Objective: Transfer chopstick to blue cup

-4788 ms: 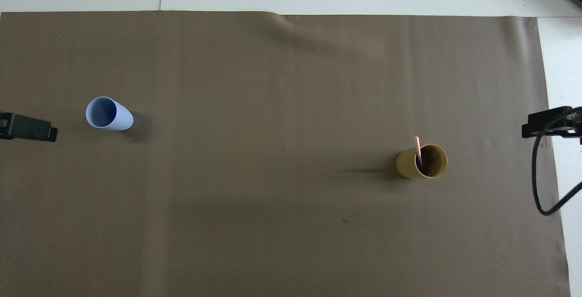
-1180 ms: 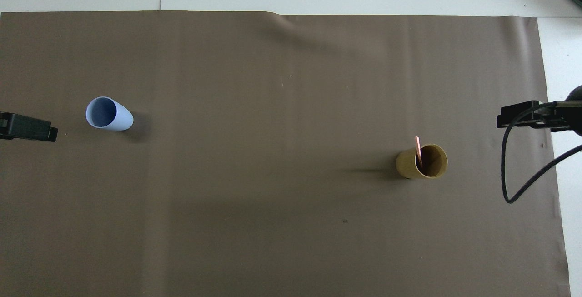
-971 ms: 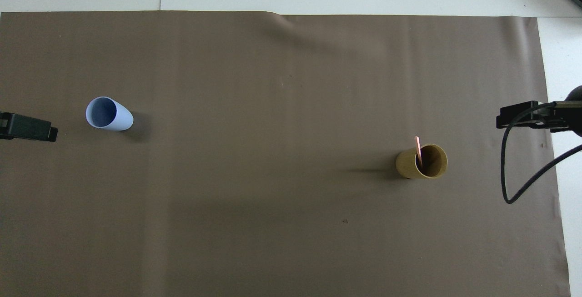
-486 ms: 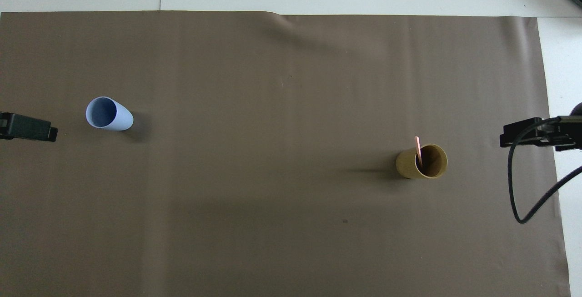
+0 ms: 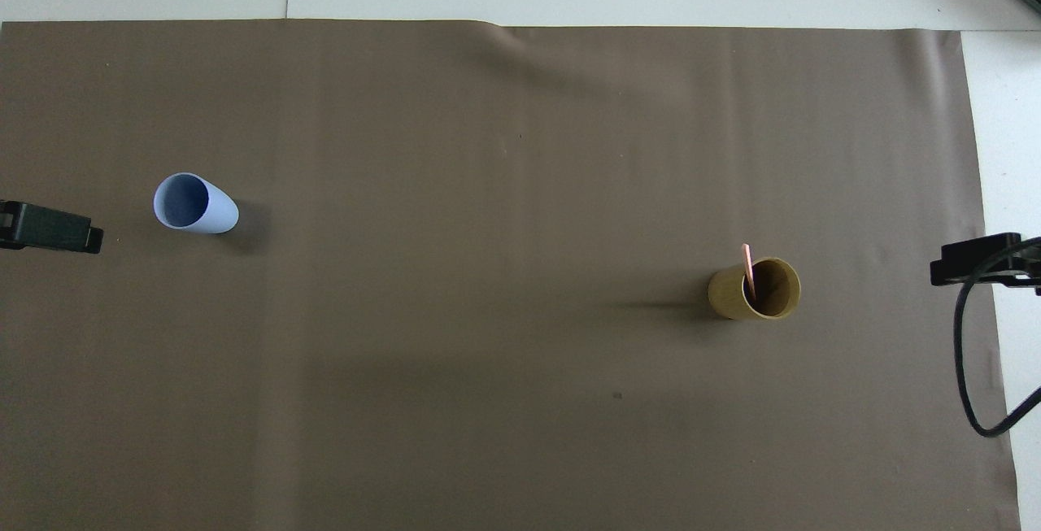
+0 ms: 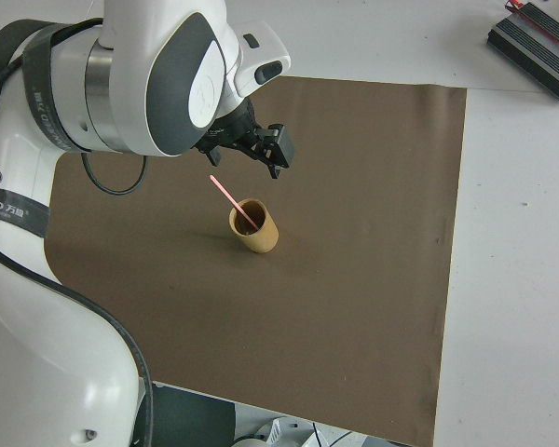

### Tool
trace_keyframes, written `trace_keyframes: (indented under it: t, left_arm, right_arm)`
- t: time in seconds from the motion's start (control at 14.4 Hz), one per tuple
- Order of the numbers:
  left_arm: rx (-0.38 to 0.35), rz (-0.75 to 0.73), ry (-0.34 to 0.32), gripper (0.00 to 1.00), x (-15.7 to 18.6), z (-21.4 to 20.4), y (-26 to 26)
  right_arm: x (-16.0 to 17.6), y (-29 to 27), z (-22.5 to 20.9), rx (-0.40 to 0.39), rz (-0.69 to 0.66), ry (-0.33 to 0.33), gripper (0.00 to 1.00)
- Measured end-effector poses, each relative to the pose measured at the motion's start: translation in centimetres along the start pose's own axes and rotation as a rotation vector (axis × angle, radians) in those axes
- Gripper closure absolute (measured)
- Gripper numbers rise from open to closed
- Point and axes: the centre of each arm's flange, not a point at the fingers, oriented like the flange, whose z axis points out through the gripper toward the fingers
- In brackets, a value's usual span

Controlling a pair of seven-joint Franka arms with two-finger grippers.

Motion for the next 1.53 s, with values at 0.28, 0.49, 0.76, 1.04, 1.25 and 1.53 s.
trace_keyframes:
  t: [0.28, 0.49, 0.76, 1.04, 1.25, 1.53]
  left_arm:
    - [0.000, 0.000, 0.000, 0.00, 0.0, 0.0, 0.0]
    - [0.000, 0.000, 0.000, 0.00, 0.0, 0.0, 0.0]
    - [0.000, -0.003, 0.002, 0.00, 0.0, -0.1, -0.1]
    - [0.008, -0.004, -0.016, 0.00, -0.2, 0.0, -0.4]
    - [0.017, 0.011, -0.032, 0.00, -0.3, -0.4, -0.8]
    - [0.015, 0.000, -0.061, 0.00, 0.5, -0.6, -1.5]
  right_arm:
    - [0.0, 0.0, 0.0, 0.000, -0.002, -0.001, 0.00]
    - [0.0, -0.4, 0.0, 0.001, -0.010, -0.001, 0.00]
    - [0.0, -0.3, 0.0, 0.004, -0.011, -0.002, 0.00]
    - [0.0, -0.2, 0.0, 0.005, -0.011, -0.002, 0.00]
    - [0.0, -0.3, 0.1, 0.004, -0.033, -0.003, 0.00]
    - [0.0, -0.3, 0.2, 0.004, -0.086, -0.007, 0.00]
